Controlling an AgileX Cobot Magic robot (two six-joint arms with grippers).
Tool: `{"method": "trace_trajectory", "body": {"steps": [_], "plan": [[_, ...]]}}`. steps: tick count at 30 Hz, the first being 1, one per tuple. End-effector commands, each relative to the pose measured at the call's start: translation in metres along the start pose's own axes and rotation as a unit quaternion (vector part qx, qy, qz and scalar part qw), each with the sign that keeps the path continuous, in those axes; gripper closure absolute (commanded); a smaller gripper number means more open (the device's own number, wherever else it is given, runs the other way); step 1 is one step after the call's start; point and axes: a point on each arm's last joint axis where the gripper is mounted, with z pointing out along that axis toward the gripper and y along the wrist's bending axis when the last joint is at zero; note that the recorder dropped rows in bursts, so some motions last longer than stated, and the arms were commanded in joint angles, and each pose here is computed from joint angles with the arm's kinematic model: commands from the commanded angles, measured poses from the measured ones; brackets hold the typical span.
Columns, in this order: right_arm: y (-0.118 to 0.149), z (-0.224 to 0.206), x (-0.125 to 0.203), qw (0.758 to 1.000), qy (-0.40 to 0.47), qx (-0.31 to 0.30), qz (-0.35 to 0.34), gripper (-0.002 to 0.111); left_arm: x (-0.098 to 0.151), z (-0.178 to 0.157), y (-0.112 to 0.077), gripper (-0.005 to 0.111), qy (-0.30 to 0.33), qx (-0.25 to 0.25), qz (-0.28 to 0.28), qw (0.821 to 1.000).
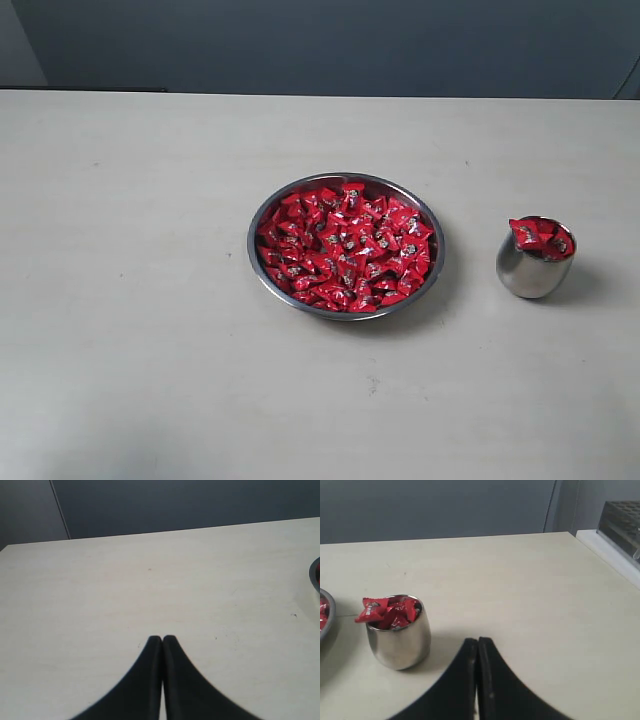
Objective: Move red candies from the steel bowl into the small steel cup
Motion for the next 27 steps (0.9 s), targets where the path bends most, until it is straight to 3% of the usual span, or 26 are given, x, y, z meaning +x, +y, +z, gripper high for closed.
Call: {"method": "trace_trajectory", "body": {"steps": [1,27], "plan": [[-0.0004,0.0001,0.0005,1.000,-0.004,0.003,-0.004,0.109,-0.0003,-0.0001,0.0000,0.106,-0.006,0.000,0.000,1.000],[0.0003,0.0001,0.0006,1.000,-0.004,-0.001,0.007,0.109,-0.0003,-0.0001,0.0000,0.106,-0.006,0.000,0.000,1.000]]}}
